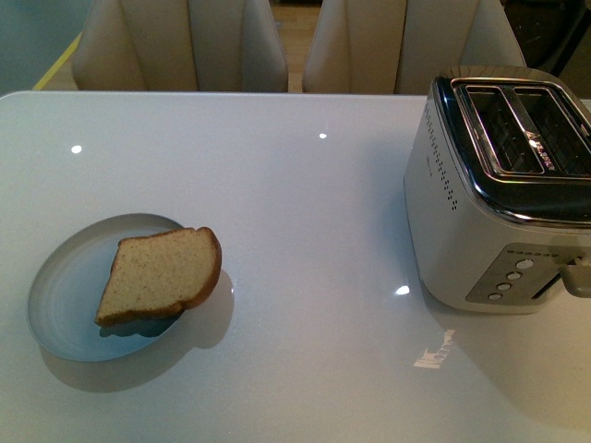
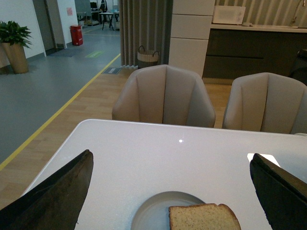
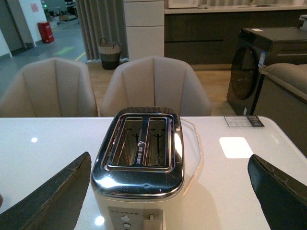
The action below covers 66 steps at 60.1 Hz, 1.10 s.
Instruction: Left arm holds plate, right arm toasts bread
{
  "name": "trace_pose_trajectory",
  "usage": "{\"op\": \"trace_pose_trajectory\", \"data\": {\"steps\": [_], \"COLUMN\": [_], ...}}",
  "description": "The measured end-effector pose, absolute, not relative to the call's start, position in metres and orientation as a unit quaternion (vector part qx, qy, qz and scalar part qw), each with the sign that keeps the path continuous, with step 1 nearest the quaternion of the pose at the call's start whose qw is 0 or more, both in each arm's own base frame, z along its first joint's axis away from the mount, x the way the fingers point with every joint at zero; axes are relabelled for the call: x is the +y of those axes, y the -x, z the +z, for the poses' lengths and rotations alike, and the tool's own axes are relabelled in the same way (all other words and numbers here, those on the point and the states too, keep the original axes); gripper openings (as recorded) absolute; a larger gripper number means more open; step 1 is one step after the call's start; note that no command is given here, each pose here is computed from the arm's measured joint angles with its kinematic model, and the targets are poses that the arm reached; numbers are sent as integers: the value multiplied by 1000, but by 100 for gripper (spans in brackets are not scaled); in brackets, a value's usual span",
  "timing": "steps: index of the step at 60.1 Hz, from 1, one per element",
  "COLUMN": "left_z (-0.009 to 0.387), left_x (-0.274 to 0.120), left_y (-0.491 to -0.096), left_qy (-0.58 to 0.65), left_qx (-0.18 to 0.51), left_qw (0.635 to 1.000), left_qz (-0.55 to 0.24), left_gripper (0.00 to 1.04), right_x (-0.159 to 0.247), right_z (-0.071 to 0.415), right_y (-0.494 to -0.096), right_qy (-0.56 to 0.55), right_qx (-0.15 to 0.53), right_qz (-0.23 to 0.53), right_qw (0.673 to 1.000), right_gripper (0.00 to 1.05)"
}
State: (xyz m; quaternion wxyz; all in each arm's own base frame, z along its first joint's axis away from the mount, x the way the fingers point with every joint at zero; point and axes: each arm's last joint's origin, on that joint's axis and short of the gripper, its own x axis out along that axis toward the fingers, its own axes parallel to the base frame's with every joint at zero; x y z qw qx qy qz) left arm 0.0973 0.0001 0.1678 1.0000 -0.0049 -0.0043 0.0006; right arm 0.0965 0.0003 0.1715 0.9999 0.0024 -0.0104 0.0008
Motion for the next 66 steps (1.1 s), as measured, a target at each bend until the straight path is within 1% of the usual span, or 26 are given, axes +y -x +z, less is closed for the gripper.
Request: {"op": "trace_pose_trajectory", "data": {"steps": [30, 31, 33, 34, 36, 39, 40, 42, 46, 55, 61, 66], "left_z": [168, 167, 167, 168, 170, 169, 169, 169, 174, 183, 173, 153], "left_x": [0, 0, 0, 0, 0, 2, 3, 5, 9, 25, 39, 51], "left_y": [-97, -98, -97, -98, -99, -103, -104, -110, -122, -167, -207, -246], "left_qy": [5, 12, 32, 58, 103, 159, 167, 191, 203, 181, 156, 146], "left_qx": [-4, 7, 59, 106, 197, 279, 288, 309, 313, 289, 292, 311], "left_qw": [1000, 1000, 997, 992, 974, 946, 942, 931, 927, 939, 943, 938], "left_qz": [1, -6, -28, -37, -46, -42, -39, -34, -36, -47, -42, -41], "left_gripper": [97, 97, 97, 97, 97, 97, 97, 97, 97, 97, 97, 97], "right_x": [0, 0, 0, 0, 0, 0, 0, 0, 0, 0, 0, 0], "right_z": [172, 172, 172, 172, 172, 172, 172, 172, 172, 172, 172, 172], "right_y": [-96, -96, -96, -96, -96, -96, -96, -96, -96, -96, -96, -96], "right_qy": [-2, -2, -2, -2, -2, -2, -2, -2, -2, -2, -2, -2], "right_qx": [-10, -10, -10, -10, -10, -11, -11, -10, -10, -10, -10, -10], "right_qz": [1, 1, 0, 0, 2, 2, 2, 2, 2, 2, 2, 2], "right_qw": [1000, 1000, 1000, 1000, 1000, 1000, 1000, 1000, 1000, 1000, 1000, 1000], "right_gripper": [96, 96, 96, 96, 96, 96, 96, 96, 96, 96, 96, 96]}}
